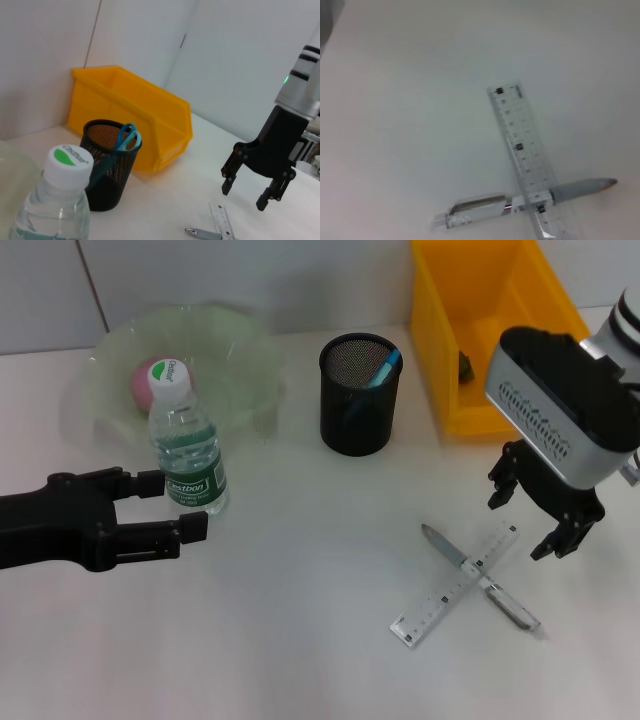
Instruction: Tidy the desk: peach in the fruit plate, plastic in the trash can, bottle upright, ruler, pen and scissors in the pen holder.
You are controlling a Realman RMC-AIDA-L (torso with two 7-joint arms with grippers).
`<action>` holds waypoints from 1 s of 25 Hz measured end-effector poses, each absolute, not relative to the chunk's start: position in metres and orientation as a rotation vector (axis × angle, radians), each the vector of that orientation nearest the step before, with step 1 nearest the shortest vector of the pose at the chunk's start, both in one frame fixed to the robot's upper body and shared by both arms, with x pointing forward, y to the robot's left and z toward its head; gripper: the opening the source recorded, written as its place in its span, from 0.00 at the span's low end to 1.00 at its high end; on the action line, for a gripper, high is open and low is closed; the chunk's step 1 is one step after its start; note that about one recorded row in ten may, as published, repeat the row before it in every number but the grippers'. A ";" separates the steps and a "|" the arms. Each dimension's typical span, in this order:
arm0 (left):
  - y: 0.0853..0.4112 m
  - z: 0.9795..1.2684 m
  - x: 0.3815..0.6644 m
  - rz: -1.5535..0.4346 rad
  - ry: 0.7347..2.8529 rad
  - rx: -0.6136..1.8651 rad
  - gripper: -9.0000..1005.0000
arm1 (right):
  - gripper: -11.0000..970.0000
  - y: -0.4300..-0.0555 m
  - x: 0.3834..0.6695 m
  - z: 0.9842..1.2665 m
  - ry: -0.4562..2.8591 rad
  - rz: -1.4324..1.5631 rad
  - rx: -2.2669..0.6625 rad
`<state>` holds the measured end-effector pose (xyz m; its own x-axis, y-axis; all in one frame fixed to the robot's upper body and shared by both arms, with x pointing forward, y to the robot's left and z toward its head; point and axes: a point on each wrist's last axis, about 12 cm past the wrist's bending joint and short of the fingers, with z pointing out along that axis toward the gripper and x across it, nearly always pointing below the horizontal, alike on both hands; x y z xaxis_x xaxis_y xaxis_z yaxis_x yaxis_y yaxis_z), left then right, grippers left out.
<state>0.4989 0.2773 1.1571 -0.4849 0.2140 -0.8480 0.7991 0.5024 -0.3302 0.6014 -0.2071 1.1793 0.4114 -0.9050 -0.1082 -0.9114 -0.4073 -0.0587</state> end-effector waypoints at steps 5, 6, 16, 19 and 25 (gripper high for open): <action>0.277 1.155 0.496 -0.971 1.979 0.822 0.84 | 0.73 -0.204 0.601 1.170 1.583 0.081 -2.585; 0.277 1.155 0.496 -0.971 1.979 0.822 0.84 | 0.73 -0.204 0.601 1.168 1.575 0.082 -2.593; 0.276 1.156 0.498 -0.987 1.974 0.804 0.84 | 0.73 -0.198 0.608 1.154 1.458 0.049 -2.666; 0.275 1.155 0.499 -0.994 1.971 0.795 0.84 | 0.73 -0.195 0.609 1.149 1.432 0.048 -2.688; 0.276 1.155 0.497 -1.006 1.962 0.777 0.84 | 0.73 -0.191 0.610 1.146 1.382 0.045 -2.726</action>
